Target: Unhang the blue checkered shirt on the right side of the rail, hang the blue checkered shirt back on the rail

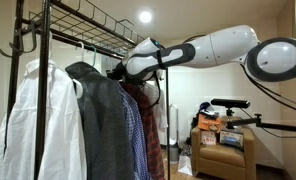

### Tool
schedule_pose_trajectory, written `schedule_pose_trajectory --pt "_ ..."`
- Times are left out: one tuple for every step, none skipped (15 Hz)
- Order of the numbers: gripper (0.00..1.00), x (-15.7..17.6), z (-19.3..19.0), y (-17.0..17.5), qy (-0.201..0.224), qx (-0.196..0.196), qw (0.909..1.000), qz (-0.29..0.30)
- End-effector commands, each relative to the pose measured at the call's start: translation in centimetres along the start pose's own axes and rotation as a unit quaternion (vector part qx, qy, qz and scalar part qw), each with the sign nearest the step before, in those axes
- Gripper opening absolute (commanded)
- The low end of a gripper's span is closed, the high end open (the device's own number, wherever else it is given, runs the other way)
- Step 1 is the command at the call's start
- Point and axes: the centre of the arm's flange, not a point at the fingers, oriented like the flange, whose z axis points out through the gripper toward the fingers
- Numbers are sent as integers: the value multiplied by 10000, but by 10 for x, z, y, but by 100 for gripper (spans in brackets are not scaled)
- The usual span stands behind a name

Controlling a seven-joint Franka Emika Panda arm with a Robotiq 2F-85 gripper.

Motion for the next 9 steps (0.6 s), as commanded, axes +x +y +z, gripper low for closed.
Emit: schedule_pose_trajectory --pt "8 -9 -11 0 31 53 9998 166" --pt "9 -14 -9 0 32 112 9996 268" --pt "9 -20 -9 0 53 130 9992 368" --pt "9 -26 -10 -1 67 131 9990 430" --pt "9 -33 -13 -1 72 72 9988 486" --pt "8 -39 -15 -1 44 77 9985 548" --pt "8 -44 -20 1 53 32 9983 576" --pt "9 -48 -25 2 77 18 9982 597" --pt "8 -51 -30 3 138 -45 9979 636"
